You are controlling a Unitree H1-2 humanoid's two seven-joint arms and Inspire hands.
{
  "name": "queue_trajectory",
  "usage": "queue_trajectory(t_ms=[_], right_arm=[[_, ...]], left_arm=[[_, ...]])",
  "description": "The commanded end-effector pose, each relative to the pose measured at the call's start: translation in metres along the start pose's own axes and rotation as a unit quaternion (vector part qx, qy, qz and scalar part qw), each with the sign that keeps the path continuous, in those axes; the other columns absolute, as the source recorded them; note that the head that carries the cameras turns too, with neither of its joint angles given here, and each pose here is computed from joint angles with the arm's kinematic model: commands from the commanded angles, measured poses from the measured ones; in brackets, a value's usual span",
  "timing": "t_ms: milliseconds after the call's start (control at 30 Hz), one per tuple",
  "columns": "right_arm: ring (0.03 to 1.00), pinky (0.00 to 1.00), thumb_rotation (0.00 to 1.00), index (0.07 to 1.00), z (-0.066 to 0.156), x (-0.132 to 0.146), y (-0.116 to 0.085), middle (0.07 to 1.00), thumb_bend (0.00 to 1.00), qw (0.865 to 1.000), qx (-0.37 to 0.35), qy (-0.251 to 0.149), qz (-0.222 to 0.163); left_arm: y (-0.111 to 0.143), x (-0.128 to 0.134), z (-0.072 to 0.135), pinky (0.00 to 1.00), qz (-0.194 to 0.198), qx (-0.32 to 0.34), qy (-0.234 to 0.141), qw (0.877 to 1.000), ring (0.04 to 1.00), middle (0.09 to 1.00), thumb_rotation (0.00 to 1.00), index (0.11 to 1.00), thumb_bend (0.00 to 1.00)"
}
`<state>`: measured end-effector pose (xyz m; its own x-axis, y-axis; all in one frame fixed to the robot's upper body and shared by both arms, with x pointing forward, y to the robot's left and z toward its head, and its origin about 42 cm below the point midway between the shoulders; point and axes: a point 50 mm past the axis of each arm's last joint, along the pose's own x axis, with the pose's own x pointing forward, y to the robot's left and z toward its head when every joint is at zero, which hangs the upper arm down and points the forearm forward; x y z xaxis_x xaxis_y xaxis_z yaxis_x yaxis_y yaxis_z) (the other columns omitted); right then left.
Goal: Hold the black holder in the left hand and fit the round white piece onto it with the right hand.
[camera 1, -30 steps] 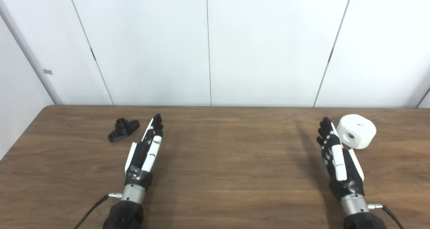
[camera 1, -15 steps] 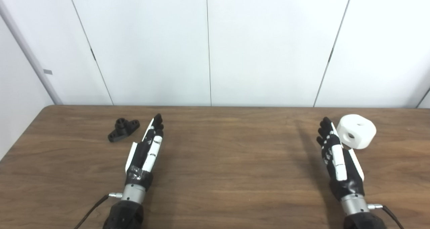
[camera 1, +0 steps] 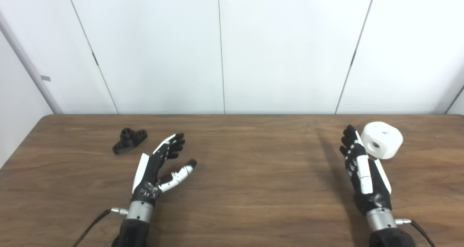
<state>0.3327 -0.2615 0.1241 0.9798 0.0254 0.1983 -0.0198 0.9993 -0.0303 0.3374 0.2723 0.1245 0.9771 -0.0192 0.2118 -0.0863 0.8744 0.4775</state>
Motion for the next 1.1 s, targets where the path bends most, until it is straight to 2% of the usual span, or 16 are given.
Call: queue_trajectory(t_ms=[0, 100, 233, 367, 533, 700, 767, 900, 967, 1067], right_arm=[[1.000, 1.00, 1.00, 1.000, -0.010, -0.011, -0.002, 1.000, 0.50, 1.000, 0.000, 0.011, 0.001], [1.000, 1.00, 1.00, 1.000, -0.010, -0.012, -0.001, 1.000, 0.49, 1.000, 0.003, 0.014, -0.001], [1.000, 1.00, 1.00, 1.000, -0.010, -0.012, 0.002, 1.000, 0.49, 1.000, 0.002, 0.016, 0.000], [1.000, 1.00, 1.00, 1.000, -0.011, -0.012, 0.006, 1.000, 0.48, 1.000, 0.002, 0.015, 0.000], [1.000, 1.00, 1.00, 1.000, -0.012, -0.012, 0.009, 1.000, 0.48, 1.000, -0.002, 0.016, -0.001], [1.000, 1.00, 1.00, 1.000, -0.013, -0.011, 0.008, 1.000, 0.45, 1.000, -0.004, 0.014, -0.004], [1.000, 1.00, 1.00, 1.000, -0.013, -0.010, 0.007, 1.000, 0.46, 1.000, -0.003, 0.015, -0.005], [1.000, 1.00, 1.00, 1.000, -0.015, -0.010, 0.006, 1.000, 0.48, 1.000, -0.002, 0.015, -0.006], [1.000, 1.00, 1.00, 1.000, -0.015, -0.010, 0.005, 1.000, 0.49, 1.000, -0.002, 0.015, -0.002], [1.000, 1.00, 1.00, 1.000, -0.015, -0.010, 0.004, 1.000, 0.48, 1.000, -0.003, 0.017, -0.002]], left_arm=[[0.023, 0.003, 0.006, 0.75, 0.020, 0.063, -0.026, 0.997, 0.763, 0.764, 0.01, 0.778, 0.74], [0.042, 0.005, 0.005, 0.70, 0.025, 0.128, -0.038, 0.991, 0.750, 0.755, 0.05, 0.738, 0.74], [0.072, 0.005, 0.001, 0.66, 0.041, 0.182, -0.046, 0.981, 0.741, 0.748, 0.09, 0.720, 0.78], [0.098, 0.005, -0.004, 0.66, 0.060, 0.216, -0.049, 0.973, 0.752, 0.762, 0.18, 0.726, 0.79], [0.130, 0.002, -0.008, 0.66, 0.108, 0.236, -0.060, 0.964, 0.748, 0.770, 0.22, 0.732, 0.81], [0.149, 0.002, -0.012, 0.70, 0.164, 0.242, -0.066, 0.954, 0.777, 0.797, 0.21, 0.755, 0.80], [0.152, 0.003, -0.015, 0.75, 0.180, 0.241, -0.067, 0.951, 0.816, 0.831, 0.21, 0.781, 0.78], [0.158, 0.007, -0.020, 0.79, 0.209, 0.244, -0.058, 0.945, 0.852, 0.869, 0.25, 0.834, 0.79], [0.160, 0.011, -0.021, 0.80, 0.210, 0.245, -0.044, 0.945, 0.868, 0.891, 0.28, 0.863, 0.81], [0.167, 0.018, -0.023, 0.85, 0.184, 0.262, -0.022, 0.947, 0.906, 0.919, 0.32, 0.888, 0.83]])
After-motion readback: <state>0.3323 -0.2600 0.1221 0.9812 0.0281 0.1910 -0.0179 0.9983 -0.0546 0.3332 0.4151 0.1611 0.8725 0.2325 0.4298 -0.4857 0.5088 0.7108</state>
